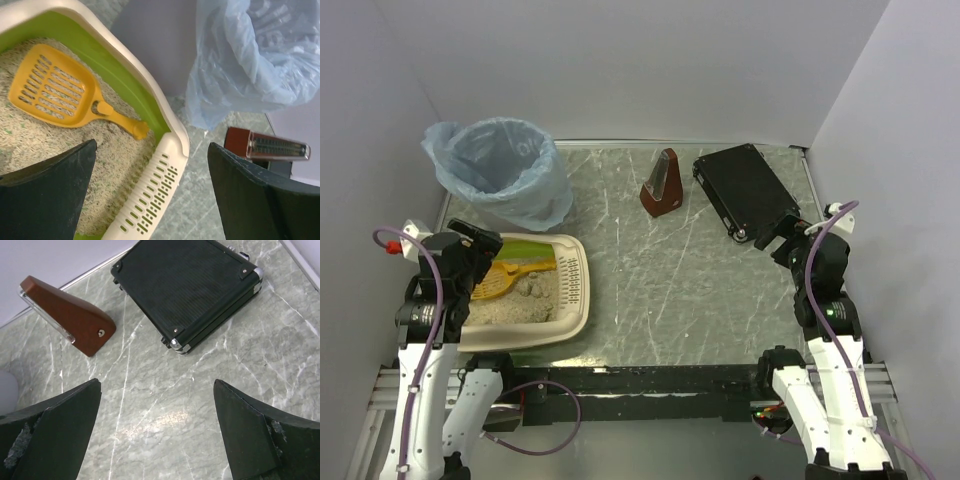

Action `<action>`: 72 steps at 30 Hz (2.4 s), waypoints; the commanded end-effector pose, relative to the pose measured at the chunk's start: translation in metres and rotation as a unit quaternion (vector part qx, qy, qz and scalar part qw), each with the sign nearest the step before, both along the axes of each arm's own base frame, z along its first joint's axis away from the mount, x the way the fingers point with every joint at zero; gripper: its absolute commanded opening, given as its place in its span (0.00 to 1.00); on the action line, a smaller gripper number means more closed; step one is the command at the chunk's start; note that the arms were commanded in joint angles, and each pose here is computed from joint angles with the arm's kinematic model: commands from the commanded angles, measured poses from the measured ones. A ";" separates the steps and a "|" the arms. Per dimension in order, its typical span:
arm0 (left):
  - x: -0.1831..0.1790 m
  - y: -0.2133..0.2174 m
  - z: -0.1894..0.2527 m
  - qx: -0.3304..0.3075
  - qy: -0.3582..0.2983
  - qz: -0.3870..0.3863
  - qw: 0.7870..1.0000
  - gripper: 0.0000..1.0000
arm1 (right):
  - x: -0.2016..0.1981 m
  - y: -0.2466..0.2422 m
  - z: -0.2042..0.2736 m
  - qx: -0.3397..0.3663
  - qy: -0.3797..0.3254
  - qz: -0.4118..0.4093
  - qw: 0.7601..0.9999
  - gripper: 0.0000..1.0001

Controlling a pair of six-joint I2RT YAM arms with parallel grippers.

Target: Clean the litter box

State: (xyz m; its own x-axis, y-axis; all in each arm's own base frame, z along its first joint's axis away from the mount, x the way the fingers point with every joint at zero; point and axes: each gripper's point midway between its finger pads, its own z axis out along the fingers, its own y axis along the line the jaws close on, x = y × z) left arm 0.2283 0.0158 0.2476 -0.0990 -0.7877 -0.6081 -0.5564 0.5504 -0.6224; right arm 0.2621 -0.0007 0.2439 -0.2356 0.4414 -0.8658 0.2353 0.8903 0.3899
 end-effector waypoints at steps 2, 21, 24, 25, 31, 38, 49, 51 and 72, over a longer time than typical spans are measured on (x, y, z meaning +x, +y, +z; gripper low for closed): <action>0.011 -0.033 0.008 -0.028 -0.035 -0.092 0.995 0.97 | 0.007 0.007 0.016 0.004 -0.045 0.018 0.999 1.00; 0.062 -0.133 -0.113 0.058 0.133 -0.239 0.960 0.97 | 0.000 0.018 0.015 -0.019 -0.065 0.064 0.996 1.00; 0.062 -0.152 -0.120 0.058 0.125 -0.290 0.947 0.97 | 0.000 0.020 0.014 -0.017 -0.063 0.071 0.995 1.00; 0.064 -0.159 -0.122 0.054 0.115 -0.306 0.944 0.97 | 0.001 0.020 0.014 -0.017 -0.065 0.071 0.995 1.00; 0.056 -0.191 -0.144 0.063 0.126 -0.388 0.911 0.97 | 0.000 0.018 0.014 -0.016 -0.061 0.063 0.996 1.00; 0.036 -0.241 -0.145 0.083 0.113 -0.471 0.871 0.95 | 0.000 0.019 0.013 -0.012 -0.065 0.066 0.996 1.00; -0.054 -0.379 -0.161 0.142 0.106 -0.667 0.723 0.90 | 0.003 0.029 0.006 -0.002 -0.044 0.092 0.995 1.00; -0.071 -0.410 -0.162 0.161 0.097 -0.700 0.689 0.88 | 0.004 0.032 0.006 0.000 -0.044 0.100 0.994 1.00; -0.050 -0.316 -0.022 0.144 0.030 -0.477 0.867 0.97 | -0.008 0.120 0.018 -0.051 -0.070 0.341 0.936 1.00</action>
State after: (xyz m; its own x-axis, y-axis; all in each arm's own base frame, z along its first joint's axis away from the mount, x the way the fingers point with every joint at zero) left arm 0.1712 -0.3788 0.2067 -0.6340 0.1279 -0.7627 0.5258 0.7945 -0.3038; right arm 0.2625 0.0662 0.2281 -0.3769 0.3042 -0.8749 -0.1466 0.9130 0.3807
